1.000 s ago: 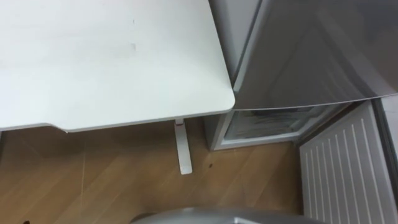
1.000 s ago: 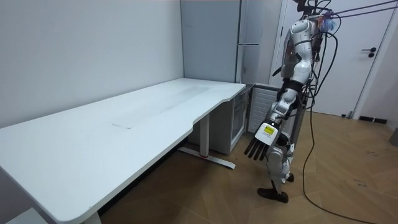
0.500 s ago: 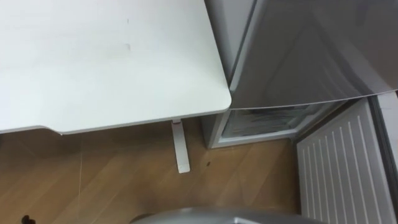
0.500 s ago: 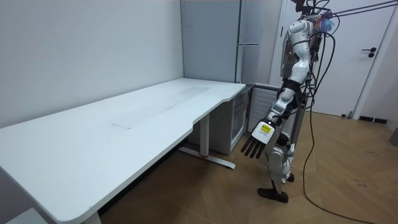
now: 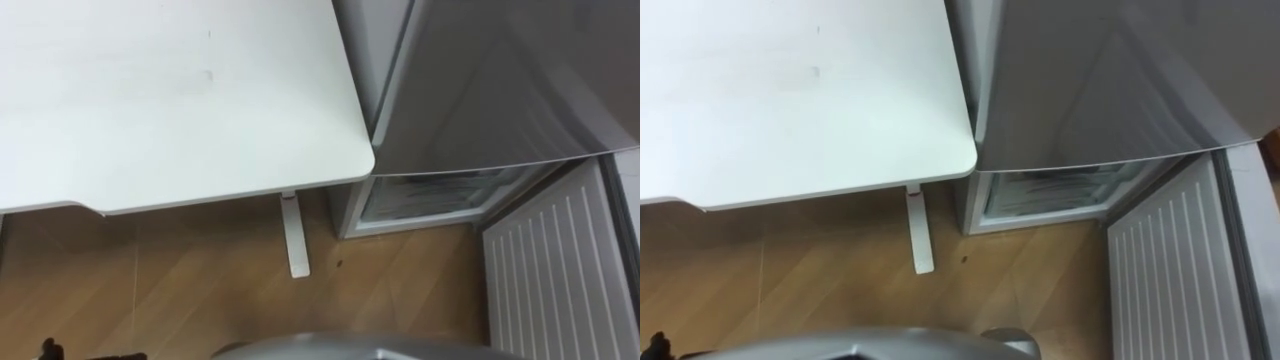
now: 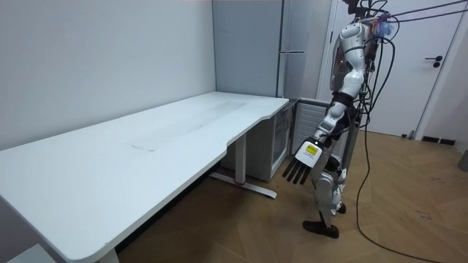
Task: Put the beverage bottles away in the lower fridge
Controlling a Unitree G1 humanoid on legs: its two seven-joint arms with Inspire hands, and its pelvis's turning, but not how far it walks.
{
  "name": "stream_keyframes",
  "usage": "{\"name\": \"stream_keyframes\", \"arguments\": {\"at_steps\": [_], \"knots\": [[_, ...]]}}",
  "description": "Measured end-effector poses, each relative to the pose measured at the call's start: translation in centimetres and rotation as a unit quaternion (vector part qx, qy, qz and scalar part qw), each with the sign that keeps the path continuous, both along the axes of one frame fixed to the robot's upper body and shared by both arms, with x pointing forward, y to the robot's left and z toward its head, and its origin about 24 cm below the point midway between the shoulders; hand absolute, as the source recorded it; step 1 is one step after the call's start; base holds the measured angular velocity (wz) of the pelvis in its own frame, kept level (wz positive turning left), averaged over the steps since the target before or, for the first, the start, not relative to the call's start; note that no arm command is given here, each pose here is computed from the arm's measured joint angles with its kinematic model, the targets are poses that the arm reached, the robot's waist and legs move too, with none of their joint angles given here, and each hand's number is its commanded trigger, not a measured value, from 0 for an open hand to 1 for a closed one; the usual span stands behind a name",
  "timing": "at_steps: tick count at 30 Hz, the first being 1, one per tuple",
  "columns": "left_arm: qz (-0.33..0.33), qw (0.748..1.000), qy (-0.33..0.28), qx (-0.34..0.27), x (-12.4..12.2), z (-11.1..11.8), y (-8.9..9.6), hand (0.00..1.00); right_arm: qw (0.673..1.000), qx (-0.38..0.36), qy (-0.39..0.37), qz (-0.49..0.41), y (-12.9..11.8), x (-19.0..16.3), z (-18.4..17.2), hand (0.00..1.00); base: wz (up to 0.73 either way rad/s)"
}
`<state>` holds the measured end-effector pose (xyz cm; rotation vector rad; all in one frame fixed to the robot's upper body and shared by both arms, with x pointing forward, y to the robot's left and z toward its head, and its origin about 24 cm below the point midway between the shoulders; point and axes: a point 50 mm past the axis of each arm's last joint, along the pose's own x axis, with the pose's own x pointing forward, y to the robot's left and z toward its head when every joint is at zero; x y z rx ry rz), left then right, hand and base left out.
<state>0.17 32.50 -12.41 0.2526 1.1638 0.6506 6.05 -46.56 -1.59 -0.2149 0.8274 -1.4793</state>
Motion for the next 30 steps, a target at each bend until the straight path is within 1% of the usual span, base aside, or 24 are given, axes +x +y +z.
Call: {"name": "stream_keyframes", "arguments": {"at_steps": [5, 15, 19, 22, 30], "knots": [[-0.003, 1.000, -0.001, -0.005, 0.0, 0.0, 0.0, 0.00, 0.999, 0.020, -0.018, -0.020, 0.3, -1.0, -0.7, 0.00, 0.00], [-0.020, 0.999, -0.019, -0.026, 0.8, 0.1, -0.3, 0.00, 0.998, 0.055, -0.034, -0.010, 1.2, -1.3, -1.9, 0.00, 0.00], [-0.021, 0.999, -0.016, -0.029, 0.7, 0.0, -0.5, 0.00, 0.994, 0.092, -0.053, -0.022, 2.5, -2.0, -3.5, 0.00, 0.00], [-0.021, 0.999, -0.010, -0.037, 0.3, -0.2, -0.6, 0.00, 0.991, 0.119, -0.058, -0.012, 3.5, -2.3, -4.6, 0.00, 0.00], [-0.016, 0.999, 0.002, -0.051, 0.2, -0.4, -0.8, 0.00, 0.984, 0.162, -0.074, 0.024, 4.2, -2.0, -5.5, 0.00, -0.02]]}}
